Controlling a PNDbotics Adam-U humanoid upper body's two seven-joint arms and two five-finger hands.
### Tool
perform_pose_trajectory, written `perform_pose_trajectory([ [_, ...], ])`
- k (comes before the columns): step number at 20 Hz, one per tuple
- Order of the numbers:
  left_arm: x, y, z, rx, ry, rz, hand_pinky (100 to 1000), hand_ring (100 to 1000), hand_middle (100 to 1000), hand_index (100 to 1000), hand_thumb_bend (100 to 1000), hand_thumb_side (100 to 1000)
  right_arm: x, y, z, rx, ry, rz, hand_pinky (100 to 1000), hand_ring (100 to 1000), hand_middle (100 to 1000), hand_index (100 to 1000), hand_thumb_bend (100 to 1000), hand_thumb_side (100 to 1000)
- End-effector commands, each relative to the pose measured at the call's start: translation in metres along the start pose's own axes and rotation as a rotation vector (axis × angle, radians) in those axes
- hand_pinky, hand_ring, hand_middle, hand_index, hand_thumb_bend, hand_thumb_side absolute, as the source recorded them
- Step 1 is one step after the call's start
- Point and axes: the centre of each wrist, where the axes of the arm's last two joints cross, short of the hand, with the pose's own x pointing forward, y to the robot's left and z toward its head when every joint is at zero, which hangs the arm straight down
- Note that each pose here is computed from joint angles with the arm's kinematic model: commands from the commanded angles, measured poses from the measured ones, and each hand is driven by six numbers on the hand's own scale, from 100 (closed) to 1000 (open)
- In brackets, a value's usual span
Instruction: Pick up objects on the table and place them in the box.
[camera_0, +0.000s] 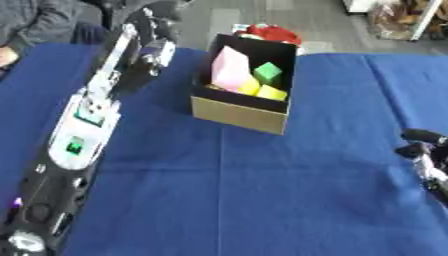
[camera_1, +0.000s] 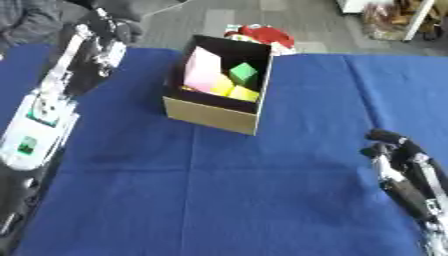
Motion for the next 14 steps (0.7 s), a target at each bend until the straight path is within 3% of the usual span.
perform_pose_trajectory([
  [1, 0.007, -0.003, 0.013, 0.011, 0.005, 0.093, 717, 699, 708, 878, 100, 706, 0.018, -0.003, -0.010, -0.007, -0.069, -0.019, 766, 672, 743, 805, 100, 470],
  [7, -0.002, -0.028, 0.043, -0.014, 0.098, 0.259, 703, 675, 683, 867, 100, 789, 0.024, -0.001, -0.011, -0.007, -0.079, -0.057, 766, 672, 743, 805, 100, 470],
  [14, -0.007, -0.038, 0.048, -0.054, 0.143, 0.298, 697, 665, 677, 863, 100, 800, 0.025, 0.002, -0.012, 0.005, -0.078, -0.069, 766, 672, 743, 805, 100, 470],
])
